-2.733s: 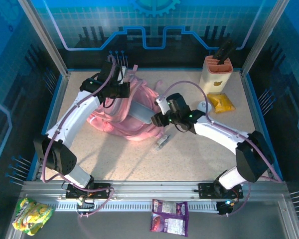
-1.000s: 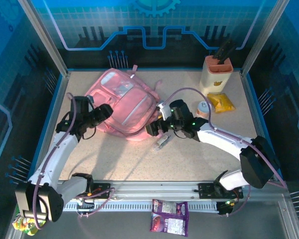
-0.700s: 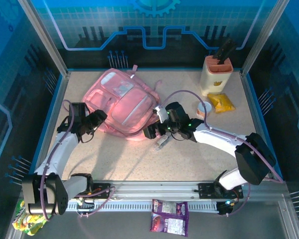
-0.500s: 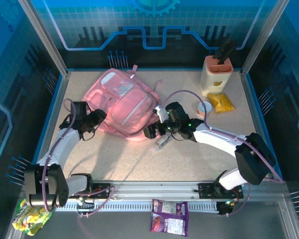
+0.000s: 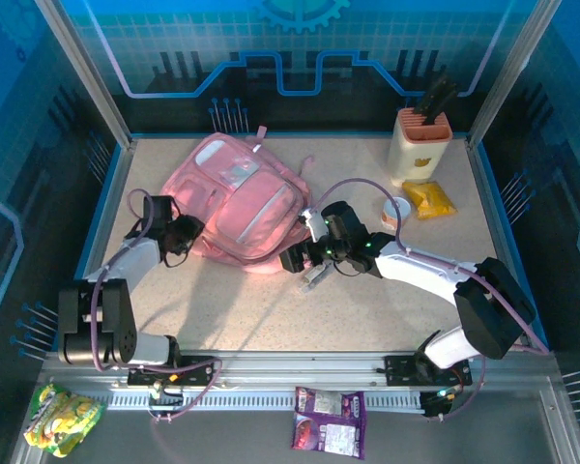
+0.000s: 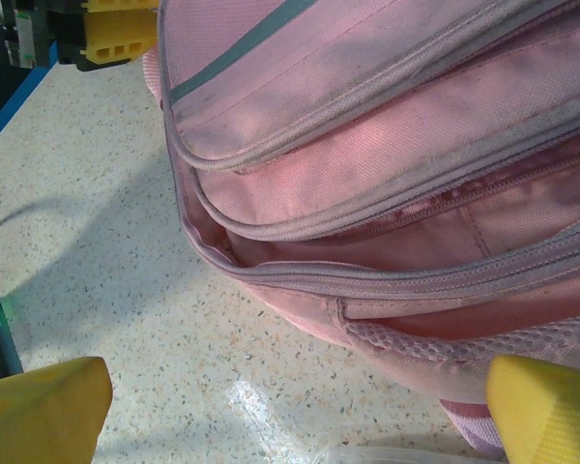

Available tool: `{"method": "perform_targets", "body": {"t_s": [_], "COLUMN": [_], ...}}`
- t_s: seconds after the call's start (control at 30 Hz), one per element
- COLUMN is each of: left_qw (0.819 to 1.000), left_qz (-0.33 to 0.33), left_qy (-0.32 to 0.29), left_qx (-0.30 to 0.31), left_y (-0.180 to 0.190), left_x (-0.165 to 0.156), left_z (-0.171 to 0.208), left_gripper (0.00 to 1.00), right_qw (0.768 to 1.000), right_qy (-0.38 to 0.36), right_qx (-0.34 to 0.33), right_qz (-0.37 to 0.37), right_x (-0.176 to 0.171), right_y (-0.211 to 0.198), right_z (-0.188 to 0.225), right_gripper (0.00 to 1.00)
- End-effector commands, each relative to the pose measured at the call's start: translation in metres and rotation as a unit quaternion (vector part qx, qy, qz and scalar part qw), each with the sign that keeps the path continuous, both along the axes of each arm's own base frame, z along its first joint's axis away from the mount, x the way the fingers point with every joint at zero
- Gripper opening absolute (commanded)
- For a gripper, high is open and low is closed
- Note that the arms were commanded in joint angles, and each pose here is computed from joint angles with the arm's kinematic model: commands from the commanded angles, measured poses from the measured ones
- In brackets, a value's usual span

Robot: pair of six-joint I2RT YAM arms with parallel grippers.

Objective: Pack the student bag

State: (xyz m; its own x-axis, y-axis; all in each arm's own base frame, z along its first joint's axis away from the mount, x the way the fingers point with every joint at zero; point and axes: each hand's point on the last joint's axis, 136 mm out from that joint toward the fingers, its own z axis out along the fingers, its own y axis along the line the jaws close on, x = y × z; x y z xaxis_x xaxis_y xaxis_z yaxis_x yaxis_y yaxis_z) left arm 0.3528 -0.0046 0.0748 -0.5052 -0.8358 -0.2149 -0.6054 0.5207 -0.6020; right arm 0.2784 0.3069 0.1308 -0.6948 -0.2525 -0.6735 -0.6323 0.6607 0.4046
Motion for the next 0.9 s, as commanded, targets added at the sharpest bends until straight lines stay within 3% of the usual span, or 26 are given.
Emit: {"method": "perform_targets", "body": {"t_s": [0.0,0.3,0.43,0.77,0.87], "left_qw": [1.0,0.998,0.995,0.993,0.989], "left_qz": [0.018,0.037,0.029,0.062,0.066], "left_qy": [-0.004,-0.027,-0.046,-0.046,-0.058], "left_qx": [-0.009,-0.046,-0.085,-0.091,-0.122], "left_y": [0.006,0.001,-0.019,-0.025,-0.032], "left_x": [0.006,0.013,0.02,0.023,0.033], "left_z": [-0.008,-0.016,-0.01,-0.022,-0.02], "left_gripper": [0.3,0.31,0.26,0.2,0.1], "right_qw": [1.0,1.0,1.0,1.0,0.999], "right_qy": [0.006,0.009,0.017,0.018,0.026], "right_qx": [-0.001,-0.006,-0.01,-0.002,0.003], "right_qz": [0.0,-0.008,-0.009,-0.017,-0.024], "right_x": [0.0,0.006,0.008,0.02,0.024], "right_y": [0.0,-0.004,-0.004,-0.004,-0.006], "right_z": [-0.004,-0.009,-0.016,-0.015,-0.016], "right_gripper": [1.0,1.0,1.0,1.0,1.0]}}
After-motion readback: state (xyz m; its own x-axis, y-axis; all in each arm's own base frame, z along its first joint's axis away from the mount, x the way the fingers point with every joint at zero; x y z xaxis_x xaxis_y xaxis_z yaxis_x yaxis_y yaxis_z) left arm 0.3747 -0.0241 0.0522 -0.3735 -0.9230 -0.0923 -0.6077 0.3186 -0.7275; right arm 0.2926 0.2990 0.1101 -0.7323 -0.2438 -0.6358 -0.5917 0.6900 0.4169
